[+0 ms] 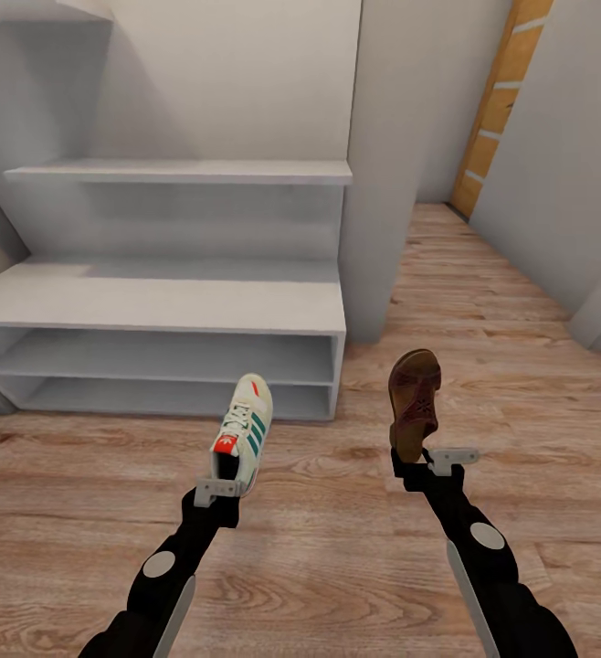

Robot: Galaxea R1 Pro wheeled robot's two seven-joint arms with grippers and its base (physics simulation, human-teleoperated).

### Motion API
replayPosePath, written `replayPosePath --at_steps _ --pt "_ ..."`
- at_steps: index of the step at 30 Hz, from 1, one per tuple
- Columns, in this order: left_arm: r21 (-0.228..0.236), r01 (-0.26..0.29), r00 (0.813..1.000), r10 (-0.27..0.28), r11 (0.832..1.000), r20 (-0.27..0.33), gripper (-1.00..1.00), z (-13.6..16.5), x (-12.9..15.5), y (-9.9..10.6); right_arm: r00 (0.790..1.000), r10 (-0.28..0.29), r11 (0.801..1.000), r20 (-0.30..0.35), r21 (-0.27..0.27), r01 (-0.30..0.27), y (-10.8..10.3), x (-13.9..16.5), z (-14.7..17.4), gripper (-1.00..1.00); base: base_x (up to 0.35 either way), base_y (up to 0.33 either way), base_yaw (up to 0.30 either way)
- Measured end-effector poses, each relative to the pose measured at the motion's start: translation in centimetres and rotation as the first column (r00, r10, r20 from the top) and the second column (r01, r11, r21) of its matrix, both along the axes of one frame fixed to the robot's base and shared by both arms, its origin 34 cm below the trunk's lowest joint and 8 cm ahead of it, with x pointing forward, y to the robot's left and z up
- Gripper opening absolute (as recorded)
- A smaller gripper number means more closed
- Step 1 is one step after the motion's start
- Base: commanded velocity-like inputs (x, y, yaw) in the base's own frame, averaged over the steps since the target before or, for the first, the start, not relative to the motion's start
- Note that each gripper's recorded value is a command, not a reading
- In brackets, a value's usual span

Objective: Pick up the two gym shoes and the two sandals from the corridor floor and place them onto the hallstand (shoe rack) in the corridor, making sure they are on the rack and not on the floor. Arrange them so the two gym shoes are next to each other and the two sandals are next to each other.

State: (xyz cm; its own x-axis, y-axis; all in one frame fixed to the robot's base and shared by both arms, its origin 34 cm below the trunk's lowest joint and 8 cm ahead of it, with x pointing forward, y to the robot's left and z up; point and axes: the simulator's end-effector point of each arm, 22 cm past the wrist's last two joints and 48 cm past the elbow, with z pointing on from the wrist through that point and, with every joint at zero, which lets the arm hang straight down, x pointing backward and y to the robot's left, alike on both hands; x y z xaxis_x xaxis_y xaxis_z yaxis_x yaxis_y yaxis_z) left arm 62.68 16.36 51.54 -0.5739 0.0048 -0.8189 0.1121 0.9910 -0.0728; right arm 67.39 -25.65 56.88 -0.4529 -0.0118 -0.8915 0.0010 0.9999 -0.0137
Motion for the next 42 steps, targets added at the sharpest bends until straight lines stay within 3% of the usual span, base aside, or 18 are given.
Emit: replayPosePath --at_steps 42 --pt "-0.002 -0.001 1.000 0.001 1.000 0.001 -1.00 -9.1 -2.0 0.0 1.000 -0.001 1.000 0.001 0.000 0.001 -0.1 -2.0 -9.1 -1.00 0.000 0.000 0.000"
